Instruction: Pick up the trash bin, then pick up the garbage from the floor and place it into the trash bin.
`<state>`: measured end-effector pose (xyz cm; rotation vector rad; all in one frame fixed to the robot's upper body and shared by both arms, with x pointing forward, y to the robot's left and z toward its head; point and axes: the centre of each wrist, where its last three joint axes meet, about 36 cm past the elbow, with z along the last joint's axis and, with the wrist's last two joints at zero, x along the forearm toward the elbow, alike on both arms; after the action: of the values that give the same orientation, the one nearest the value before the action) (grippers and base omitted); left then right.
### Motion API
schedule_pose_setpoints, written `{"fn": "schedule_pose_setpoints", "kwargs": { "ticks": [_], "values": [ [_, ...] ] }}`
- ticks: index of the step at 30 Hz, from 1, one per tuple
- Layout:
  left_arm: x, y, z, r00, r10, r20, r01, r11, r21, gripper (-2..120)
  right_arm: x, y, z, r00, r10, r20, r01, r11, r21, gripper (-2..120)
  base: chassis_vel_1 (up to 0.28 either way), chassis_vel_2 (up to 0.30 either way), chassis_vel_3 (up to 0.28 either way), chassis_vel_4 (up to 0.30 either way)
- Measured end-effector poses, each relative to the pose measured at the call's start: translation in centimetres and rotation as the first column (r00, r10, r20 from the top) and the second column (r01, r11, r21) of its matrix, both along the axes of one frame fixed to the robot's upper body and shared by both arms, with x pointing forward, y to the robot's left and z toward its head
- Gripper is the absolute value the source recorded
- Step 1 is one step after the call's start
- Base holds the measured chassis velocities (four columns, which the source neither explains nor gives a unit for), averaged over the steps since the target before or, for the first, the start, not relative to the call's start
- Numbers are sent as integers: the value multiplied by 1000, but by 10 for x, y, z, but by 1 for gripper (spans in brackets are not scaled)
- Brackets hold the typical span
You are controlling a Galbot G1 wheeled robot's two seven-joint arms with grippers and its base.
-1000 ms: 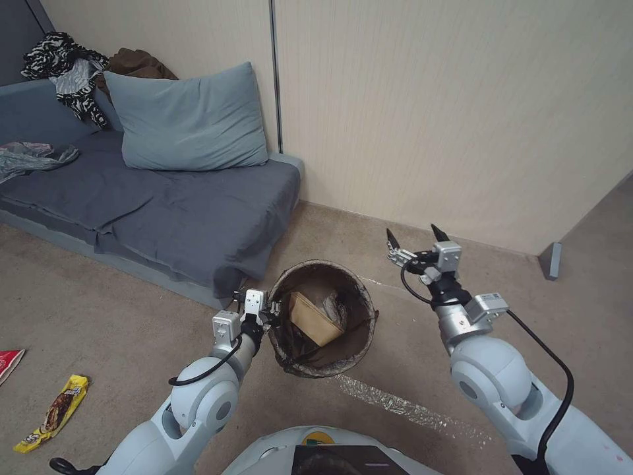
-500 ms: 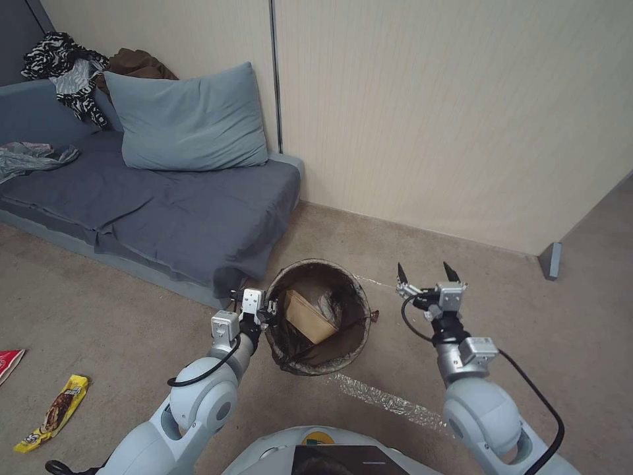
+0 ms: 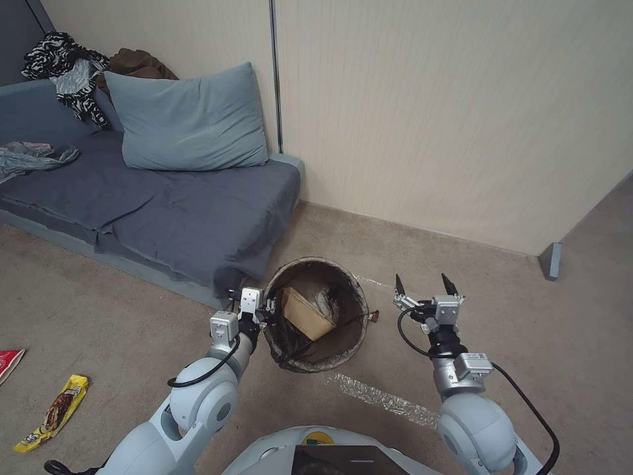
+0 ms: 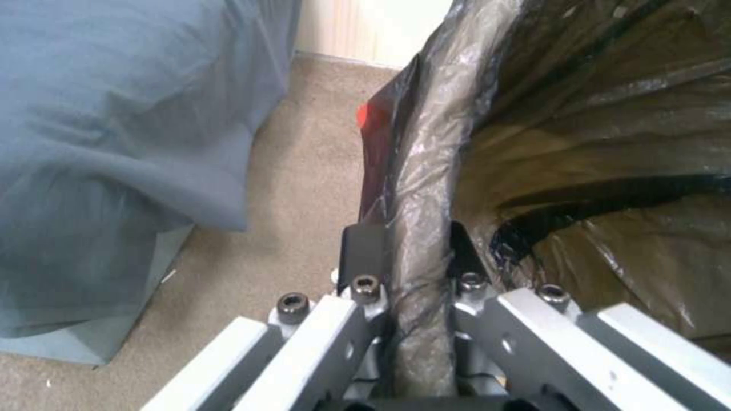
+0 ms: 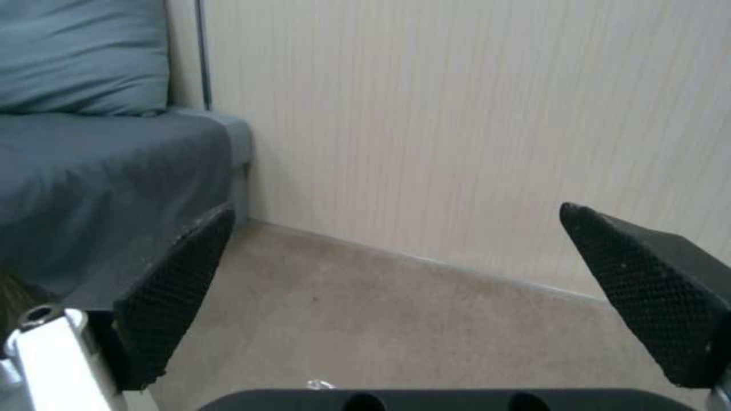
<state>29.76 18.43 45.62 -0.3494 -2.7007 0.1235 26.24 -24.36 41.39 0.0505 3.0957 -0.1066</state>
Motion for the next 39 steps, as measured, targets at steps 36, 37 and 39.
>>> {"fn": "schedule_pose_setpoints", "kwargs": {
  "ticks": [36,37,39],
  "values": [
    [-6,-2,6,1000,3,-7,-3,999,-34,0,6,6,3,1000,-11,16,11,1000,25,100,13,14,13,15],
    [-6,-2,6,1000,4,-7,-4,999,-35,0,6,6,3,1000,-11,16,11,1000,24,100,46,38,63,63],
    [-6,-2,6,1000,4,-8,-4,999,-36,0,6,6,3,1000,-11,16,11,1000,25,100,46,38,58,46]
  ]
}}
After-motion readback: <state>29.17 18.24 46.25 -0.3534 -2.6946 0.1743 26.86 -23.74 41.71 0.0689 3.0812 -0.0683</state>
